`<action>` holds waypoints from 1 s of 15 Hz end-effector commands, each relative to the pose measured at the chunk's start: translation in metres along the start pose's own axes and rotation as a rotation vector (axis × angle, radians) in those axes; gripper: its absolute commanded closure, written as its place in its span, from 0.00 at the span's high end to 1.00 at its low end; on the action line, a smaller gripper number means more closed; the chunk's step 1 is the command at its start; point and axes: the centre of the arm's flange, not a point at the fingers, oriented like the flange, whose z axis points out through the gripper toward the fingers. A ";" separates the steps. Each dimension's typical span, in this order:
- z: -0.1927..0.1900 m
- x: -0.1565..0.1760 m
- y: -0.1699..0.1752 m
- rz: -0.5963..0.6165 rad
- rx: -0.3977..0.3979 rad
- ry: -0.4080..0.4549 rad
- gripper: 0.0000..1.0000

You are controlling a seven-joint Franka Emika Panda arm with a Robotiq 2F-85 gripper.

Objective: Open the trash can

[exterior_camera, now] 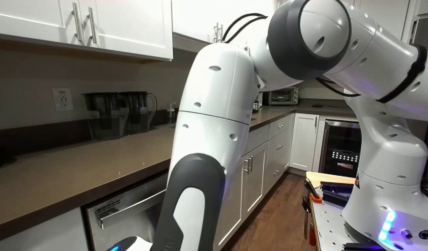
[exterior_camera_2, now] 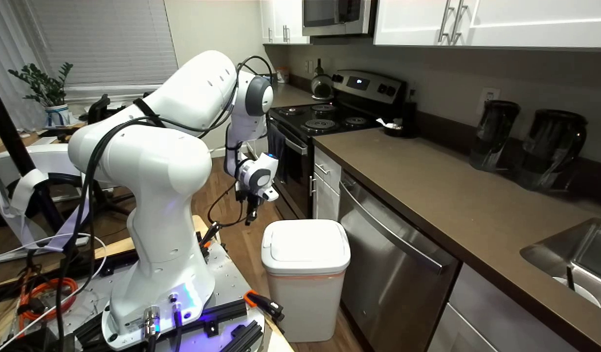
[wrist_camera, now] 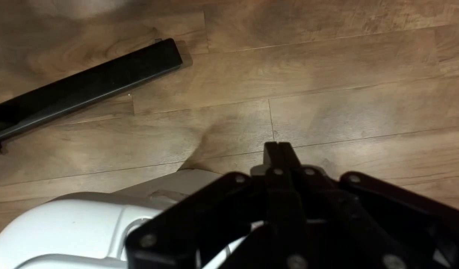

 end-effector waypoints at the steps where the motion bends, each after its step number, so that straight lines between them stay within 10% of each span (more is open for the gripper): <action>1: -0.004 0.003 -0.003 0.053 -0.009 0.019 0.05; 15: -0.027 0.048 -0.005 0.141 -0.095 -0.053 0.11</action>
